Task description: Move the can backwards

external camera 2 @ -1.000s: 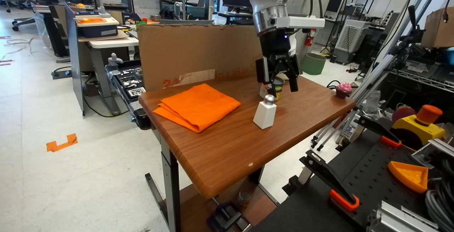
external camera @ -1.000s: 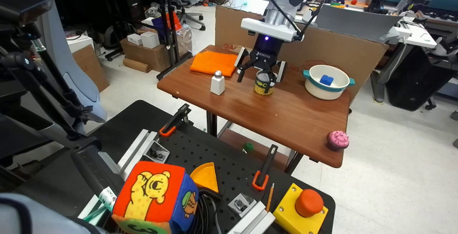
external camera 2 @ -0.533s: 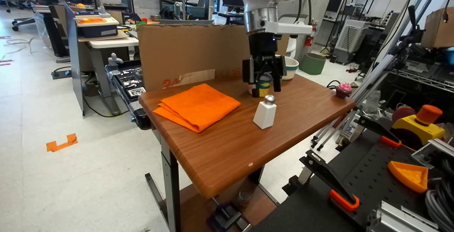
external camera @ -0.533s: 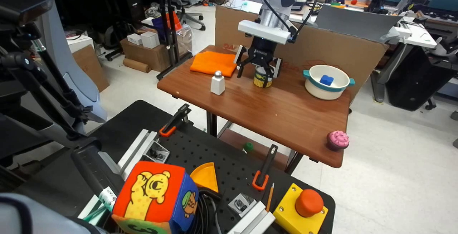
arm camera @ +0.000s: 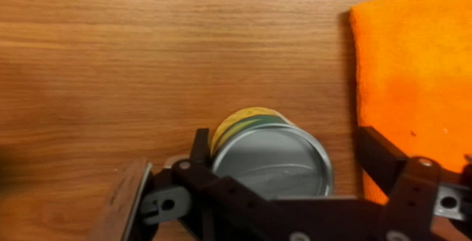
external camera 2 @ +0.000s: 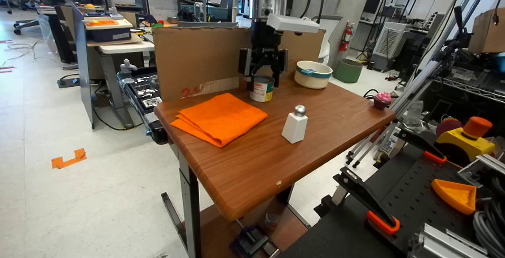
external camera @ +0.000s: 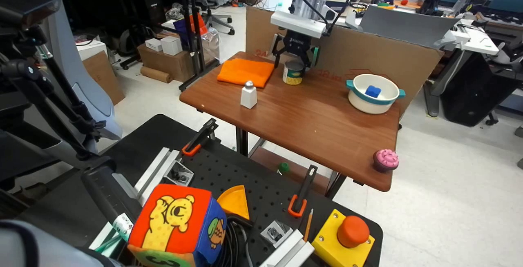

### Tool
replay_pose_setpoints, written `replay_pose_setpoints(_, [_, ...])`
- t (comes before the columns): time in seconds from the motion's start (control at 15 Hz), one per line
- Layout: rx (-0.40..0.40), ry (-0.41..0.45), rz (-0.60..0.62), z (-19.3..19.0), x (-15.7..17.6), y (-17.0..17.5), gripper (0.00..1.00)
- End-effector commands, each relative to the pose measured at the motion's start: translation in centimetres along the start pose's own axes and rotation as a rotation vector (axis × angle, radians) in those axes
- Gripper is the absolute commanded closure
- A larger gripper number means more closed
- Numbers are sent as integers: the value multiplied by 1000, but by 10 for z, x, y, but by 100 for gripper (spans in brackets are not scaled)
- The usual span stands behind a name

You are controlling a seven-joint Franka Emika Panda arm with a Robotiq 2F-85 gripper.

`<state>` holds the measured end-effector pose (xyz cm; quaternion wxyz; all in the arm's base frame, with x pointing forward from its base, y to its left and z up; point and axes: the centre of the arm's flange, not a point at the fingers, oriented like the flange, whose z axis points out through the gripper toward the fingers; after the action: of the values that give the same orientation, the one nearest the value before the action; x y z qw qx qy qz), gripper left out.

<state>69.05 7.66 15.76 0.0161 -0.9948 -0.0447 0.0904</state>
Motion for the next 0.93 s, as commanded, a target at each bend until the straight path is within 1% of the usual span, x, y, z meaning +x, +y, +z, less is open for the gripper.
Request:
replay_pose_setpoints(0.0, [16, 38, -12, 2, 13, -7, 0])
replay_pose_setpoints(0.13, [26, 24, -14, 0, -2, 1, 0])
replay_pose_setpoints(0.27, [47, 27, -13, -6, -27, 14, 0])
replay_pose_setpoints(0.4, [73, 50, -8, -16, -59, 31, 0])
replay_pose_setpoints(0.47, [28, 19, -2, 2, -12, 17, 0])
replay_pose_setpoints(0.67, [38, 27, 8, -10, -31, 34, 0])
replay_pose_setpoints(0.87, [40, 26, 3, -13, -36, 30, 0])
